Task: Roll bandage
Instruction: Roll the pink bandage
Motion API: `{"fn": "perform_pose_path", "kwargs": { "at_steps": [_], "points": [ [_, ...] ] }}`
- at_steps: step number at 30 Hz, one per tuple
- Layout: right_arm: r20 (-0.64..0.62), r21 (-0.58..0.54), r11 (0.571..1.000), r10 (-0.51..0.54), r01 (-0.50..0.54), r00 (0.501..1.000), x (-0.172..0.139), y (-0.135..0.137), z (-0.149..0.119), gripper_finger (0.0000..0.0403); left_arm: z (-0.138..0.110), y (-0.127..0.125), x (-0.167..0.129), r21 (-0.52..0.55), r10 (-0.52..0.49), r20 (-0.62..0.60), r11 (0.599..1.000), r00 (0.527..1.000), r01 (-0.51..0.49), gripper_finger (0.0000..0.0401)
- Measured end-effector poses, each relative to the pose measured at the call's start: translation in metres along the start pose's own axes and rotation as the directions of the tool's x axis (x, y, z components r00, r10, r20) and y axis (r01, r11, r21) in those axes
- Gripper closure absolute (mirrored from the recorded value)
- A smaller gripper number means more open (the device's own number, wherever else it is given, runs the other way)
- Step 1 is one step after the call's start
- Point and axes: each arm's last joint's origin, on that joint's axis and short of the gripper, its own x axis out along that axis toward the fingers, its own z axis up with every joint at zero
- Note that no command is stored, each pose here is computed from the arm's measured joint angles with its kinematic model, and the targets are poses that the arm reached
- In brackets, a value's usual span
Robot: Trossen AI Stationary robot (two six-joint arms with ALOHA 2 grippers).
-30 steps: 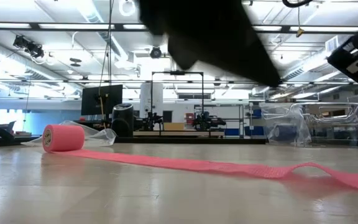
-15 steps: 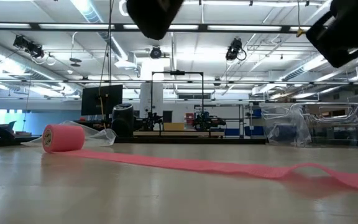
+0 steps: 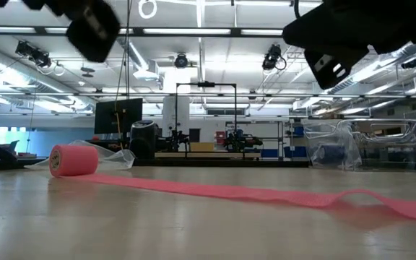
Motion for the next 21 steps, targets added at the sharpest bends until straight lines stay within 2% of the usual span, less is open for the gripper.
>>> {"fn": "perform_pose_path", "kwargs": {
  "at_steps": [8, 15, 21],
  "points": [
    [0.001, 0.061, 0.998, 0.035, -0.035, 0.999, 0.006, -0.012, 0.006, 0.0389, -0.022, 0.003, -0.030, -0.131, 0.169, 0.015, 0.977, 0.986, -0.165, 0.0398],
    [0.030, 0.041, 0.999, -0.010, 0.009, 1.000, 0.008, -0.018, 0.009, 0.0376, -0.040, 0.003, -0.042, -0.236, 0.326, -0.017, 0.917, 0.945, -0.321, 0.0398],
    [0.032, 0.023, 0.998, -0.053, 0.053, 0.998, 0.007, -0.020, 0.009, 0.0380, -0.050, 0.005, -0.051, -0.238, 0.426, -0.019, 0.877, 0.905, -0.418, 0.0399]
  ]
}}
